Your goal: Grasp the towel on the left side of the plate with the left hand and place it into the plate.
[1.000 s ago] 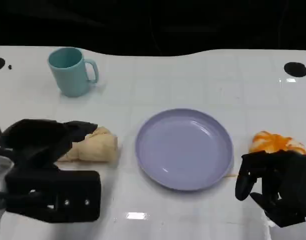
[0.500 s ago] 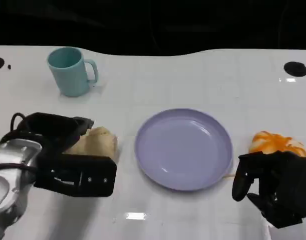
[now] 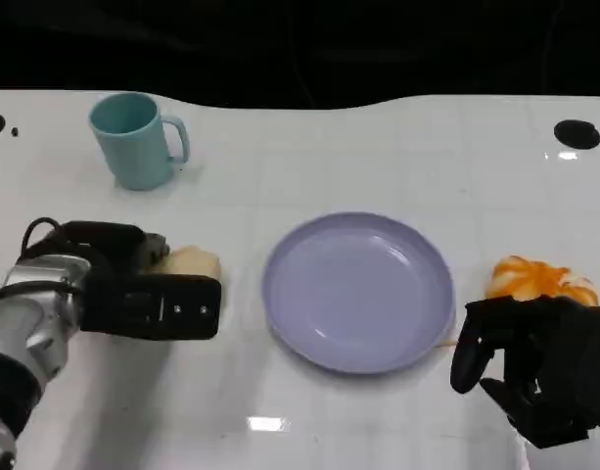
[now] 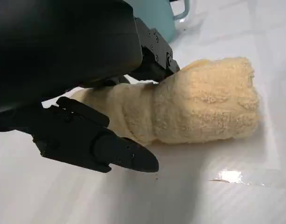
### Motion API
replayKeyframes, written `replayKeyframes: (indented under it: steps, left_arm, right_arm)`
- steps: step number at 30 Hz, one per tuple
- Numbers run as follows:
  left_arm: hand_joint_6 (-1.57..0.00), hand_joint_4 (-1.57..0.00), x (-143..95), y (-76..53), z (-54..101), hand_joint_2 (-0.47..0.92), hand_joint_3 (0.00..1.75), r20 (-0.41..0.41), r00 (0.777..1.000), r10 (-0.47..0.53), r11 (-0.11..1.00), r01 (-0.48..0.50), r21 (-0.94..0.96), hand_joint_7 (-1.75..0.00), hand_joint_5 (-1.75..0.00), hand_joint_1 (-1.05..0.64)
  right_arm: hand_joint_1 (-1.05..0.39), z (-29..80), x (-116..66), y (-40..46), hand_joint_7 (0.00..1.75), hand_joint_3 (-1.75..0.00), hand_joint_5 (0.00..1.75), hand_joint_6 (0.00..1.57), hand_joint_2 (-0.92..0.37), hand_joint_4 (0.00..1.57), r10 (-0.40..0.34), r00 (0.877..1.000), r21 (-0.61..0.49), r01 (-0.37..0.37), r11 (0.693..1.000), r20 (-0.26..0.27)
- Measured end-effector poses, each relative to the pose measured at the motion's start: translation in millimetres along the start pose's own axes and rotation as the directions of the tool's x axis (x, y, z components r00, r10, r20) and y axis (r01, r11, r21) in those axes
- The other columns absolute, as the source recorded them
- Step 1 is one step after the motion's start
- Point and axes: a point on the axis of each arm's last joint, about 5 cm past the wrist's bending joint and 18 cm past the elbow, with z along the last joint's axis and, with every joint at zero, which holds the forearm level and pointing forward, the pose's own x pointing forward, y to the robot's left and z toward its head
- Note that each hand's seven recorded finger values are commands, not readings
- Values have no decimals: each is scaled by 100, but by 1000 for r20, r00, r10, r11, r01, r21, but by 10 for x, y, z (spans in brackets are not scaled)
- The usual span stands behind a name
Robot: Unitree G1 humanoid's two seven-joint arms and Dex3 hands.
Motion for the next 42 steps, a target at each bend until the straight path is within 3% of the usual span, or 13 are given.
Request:
replayKeyframes:
  steps: [2,4,5,6,8,12,19,24,29,30,32,35,42]
  left_arm:
    - [-95,-82,20,-30,-28,92,14,-5,1000,-9,1000,9,5,-16,-45,-30]
    - [-111,-81,23,-62,-36,92,7,14,999,36,999,-36,16,-27,-118,-25]
    - [-101,-79,24,-76,-33,92,7,30,997,64,998,-65,19,-61,-141,-24]
    - [-85,-83,23,-90,-31,92,11,45,994,95,995,-96,20,-111,-161,-22]
    - [-73,-84,22,-114,-28,92,19,68,987,145,989,-146,19,-148,-172,-20]
    - [-60,-85,18,-136,-24,92,31,85,971,225,974,-226,7,-172,-174,-21]
    - [-66,-84,21,-110,43,90,37,41,953,299,951,-294,-96,-157,-175,-21]
    - [-57,-85,-19,-60,145,88,33,65,928,368,916,-350,-195,-170,-175,-17]
    - [-57,-84,-78,67,269,62,82,143,888,437,883,-394,-255,-174,-175,-17]
    - [-59,-85,-91,96,297,60,84,161,879,449,878,-401,-260,-163,-175,-20]
    - [-63,-85,-117,146,370,60,81,201,862,465,871,-405,-278,-149,-175,-21]
    - [-59,-87,-147,193,528,58,80,262,835,484,862,-404,-307,-170,-175,-19]
    - [-63,-92,-184,229,968,48,98,361,779,512,846,-387,-366,-175,-175,-16]
  right_arm:
    - [1,2,-2,-2,144,-101,172,68,-62,70,-1,1000,1,1,1000,2]
    - [1,2,-3,-3,144,-102,172,68,-61,70,0,1000,4,0,1000,3]
    - [0,2,-3,-3,144,-102,172,68,-61,70,0,1000,4,0,1000,4]
    - [0,2,-3,-3,144,-102,172,67,-61,70,0,1000,4,0,1000,4]
    - [0,3,-3,-4,144,-103,172,67,-60,70,0,1000,4,0,1000,5]
    - [0,2,-3,-8,144,-104,172,68,-60,70,-1,1000,2,1,1000,9]
    - [0,1,-3,-10,142,-102,170,67,-61,69,-2,1000,0,2,1000,9]
    - [0,2,-4,-10,142,-102,171,68,-60,70,-1,1000,-1,1,1000,12]
    - [0,2,-5,-10,141,-101,169,68,-61,69,0,1000,-2,0,1000,13]
    - [0,2,-5,-10,142,-102,170,68,-60,70,0,1000,-2,0,1000,13]
    - [0,2,-6,-12,142,-102,170,68,-60,70,1,1000,-5,-1,1000,13]
    - [-1,1,-7,-14,141,-103,169,68,-60,69,4,1000,-7,-4,1000,13]
    - [0,0,-11,-17,141,-101,168,68,-61,70,4,1000,-11,-4,1000,7]
